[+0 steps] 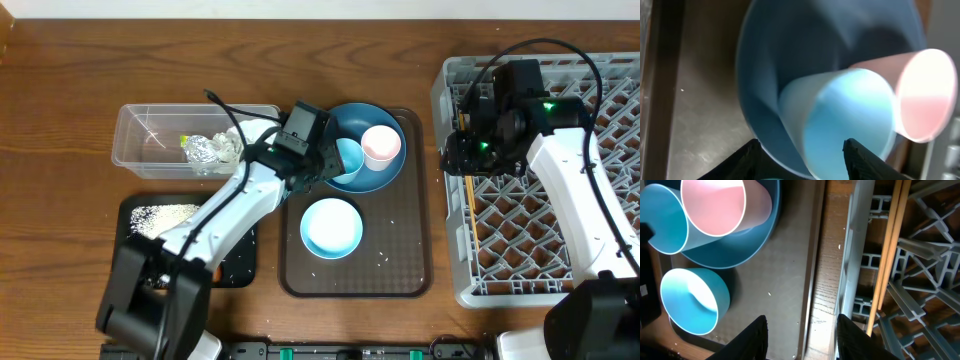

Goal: Sort waste into correct bins and load items into the dishwasher rack
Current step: 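Reach the left gripper to the light-blue cup and grasp it, then lift the cup and tilt it toward the right gripper, then grasp the cup with the right gripper and open the left gripper, then carry the cup into the rack with the right gripper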

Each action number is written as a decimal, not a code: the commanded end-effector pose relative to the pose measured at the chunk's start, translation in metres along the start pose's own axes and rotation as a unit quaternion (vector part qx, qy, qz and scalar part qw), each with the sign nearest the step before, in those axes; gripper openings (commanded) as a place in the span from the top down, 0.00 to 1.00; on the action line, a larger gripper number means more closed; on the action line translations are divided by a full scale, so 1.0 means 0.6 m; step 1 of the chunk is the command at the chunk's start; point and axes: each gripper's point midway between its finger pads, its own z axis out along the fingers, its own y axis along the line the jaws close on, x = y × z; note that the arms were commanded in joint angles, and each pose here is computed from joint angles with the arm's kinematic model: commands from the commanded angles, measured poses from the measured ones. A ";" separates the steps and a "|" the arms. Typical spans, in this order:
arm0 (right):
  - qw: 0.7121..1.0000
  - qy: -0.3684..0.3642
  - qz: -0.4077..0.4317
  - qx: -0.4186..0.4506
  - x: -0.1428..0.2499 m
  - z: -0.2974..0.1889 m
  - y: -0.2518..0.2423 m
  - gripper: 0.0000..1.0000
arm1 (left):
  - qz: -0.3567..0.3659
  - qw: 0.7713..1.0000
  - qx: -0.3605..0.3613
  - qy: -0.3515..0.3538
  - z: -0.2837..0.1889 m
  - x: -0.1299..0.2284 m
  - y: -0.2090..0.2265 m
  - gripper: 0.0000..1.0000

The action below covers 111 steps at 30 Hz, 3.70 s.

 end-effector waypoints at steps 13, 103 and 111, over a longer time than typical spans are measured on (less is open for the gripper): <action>1.000 -0.007 -0.011 -0.007 -0.005 -0.009 0.011 0.54 | -0.004 0.999 -0.032 -0.014 0.020 -0.007 0.022 0.87; 0.986 -0.147 0.039 0.065 -0.008 -0.191 -0.088 0.76 | 0.008 0.999 0.021 -0.024 -0.198 -0.020 0.054 0.62; 0.991 -0.066 0.075 0.085 0.046 -0.130 -0.112 0.77 | 0.017 1.000 0.008 -0.010 -0.194 -0.007 0.067 0.62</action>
